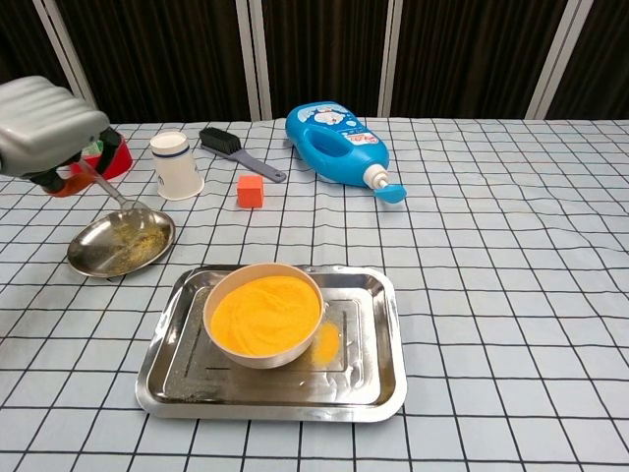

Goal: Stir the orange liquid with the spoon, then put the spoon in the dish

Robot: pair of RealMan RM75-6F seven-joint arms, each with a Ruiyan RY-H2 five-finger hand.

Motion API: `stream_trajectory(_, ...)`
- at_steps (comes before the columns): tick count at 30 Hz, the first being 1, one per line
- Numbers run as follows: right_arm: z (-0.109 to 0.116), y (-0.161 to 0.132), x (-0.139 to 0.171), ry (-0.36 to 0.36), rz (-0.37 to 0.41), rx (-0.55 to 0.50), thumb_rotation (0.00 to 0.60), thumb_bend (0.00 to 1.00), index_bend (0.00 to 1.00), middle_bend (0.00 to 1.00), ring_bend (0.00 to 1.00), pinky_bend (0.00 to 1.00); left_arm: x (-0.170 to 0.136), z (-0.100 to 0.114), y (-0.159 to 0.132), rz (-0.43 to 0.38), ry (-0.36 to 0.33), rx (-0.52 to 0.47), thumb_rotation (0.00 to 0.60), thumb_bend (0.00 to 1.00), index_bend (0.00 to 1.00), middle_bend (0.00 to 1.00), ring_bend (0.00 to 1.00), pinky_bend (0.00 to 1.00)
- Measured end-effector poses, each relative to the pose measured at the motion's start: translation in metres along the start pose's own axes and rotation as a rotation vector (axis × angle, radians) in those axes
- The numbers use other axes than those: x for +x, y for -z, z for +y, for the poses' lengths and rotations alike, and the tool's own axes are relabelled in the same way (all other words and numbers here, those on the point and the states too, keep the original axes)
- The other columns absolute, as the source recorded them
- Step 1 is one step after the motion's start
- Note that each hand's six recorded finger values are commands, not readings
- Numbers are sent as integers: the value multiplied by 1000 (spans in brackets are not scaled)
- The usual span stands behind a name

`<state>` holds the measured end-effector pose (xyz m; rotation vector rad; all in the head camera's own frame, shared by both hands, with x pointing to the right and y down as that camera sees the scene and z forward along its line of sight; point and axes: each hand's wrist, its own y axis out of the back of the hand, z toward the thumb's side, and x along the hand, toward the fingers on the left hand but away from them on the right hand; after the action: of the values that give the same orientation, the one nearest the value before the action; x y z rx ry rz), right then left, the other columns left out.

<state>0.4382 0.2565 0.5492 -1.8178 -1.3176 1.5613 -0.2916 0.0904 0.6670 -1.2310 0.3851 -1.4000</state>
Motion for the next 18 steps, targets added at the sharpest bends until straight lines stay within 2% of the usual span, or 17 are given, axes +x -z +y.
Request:
stream_trajectory(8,-1,2,0,-4,-11,0,600,311,0,0,0,0,-1,-36,14,85,77,-57,600,689,777,1000,1000,1000)
stream_trajectory(18,-1,1,1,-5,-12,1,600,311,0,0,0,0,-3,-59,12,129,130,-109,600,536,695,1000,1000,1000)
